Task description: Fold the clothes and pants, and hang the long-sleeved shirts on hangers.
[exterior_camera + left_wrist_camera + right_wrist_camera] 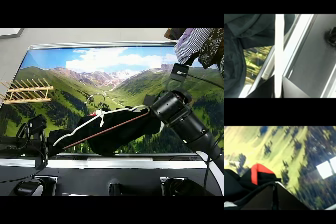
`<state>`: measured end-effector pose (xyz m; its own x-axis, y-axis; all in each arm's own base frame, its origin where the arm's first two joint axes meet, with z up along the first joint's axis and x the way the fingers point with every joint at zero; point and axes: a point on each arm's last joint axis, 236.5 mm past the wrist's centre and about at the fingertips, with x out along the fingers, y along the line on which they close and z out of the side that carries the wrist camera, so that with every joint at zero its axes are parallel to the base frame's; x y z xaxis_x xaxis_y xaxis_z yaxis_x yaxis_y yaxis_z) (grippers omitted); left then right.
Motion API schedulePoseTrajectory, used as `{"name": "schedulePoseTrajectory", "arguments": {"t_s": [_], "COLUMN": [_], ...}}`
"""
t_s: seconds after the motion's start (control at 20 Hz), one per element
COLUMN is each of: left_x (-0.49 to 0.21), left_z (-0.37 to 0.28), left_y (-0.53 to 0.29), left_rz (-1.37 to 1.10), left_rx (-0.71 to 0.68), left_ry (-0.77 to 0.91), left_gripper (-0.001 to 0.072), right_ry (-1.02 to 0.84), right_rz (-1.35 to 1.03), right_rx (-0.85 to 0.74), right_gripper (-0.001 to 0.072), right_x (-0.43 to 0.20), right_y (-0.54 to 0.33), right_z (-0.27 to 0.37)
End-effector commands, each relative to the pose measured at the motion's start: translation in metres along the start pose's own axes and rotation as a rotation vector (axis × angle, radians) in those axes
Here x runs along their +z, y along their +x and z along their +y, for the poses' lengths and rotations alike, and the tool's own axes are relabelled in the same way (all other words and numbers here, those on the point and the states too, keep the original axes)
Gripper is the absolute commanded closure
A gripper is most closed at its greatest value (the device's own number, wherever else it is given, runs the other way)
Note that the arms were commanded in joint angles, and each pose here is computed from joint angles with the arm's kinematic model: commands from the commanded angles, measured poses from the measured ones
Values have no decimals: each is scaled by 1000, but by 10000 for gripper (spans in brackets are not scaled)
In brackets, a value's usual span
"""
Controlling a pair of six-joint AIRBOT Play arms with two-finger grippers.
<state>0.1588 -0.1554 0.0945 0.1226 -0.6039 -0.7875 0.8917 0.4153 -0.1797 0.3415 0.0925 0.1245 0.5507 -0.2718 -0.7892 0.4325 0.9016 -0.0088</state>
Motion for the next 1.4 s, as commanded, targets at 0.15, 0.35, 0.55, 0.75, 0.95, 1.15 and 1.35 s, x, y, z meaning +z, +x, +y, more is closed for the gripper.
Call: {"name": "schedulePoseTrajectory", "arguments": {"t_s": [0.15,0.35,0.55,0.75,0.95,1.15,1.35], "left_x": [1,-1,6,3,1,5,10], "left_z": [13,21,36,40,45,59,67], "left_y": [1,1,-1,-2,-3,-6,-8], "left_rz": [-1,6,-15,2,18,11,-3], "left_rx": [47,80,144,163,182,244,282], "left_ry": [22,52,97,137,198,250,279], "left_gripper": [669,669,669,669,669,669,668], "right_ry": [12,7,-48,-56,-58,-59,-59], "right_rz": [-7,-24,3,5,-2,-3,2], "right_rx": [69,92,68,60,53,52,55], "right_gripper": [672,672,672,672,672,672,672], "right_x": [6,17,13,13,14,14,13], "right_y": [-7,-19,-23,-23,-22,-22,-22], "right_z": [15,18,11,9,8,8,9]}}
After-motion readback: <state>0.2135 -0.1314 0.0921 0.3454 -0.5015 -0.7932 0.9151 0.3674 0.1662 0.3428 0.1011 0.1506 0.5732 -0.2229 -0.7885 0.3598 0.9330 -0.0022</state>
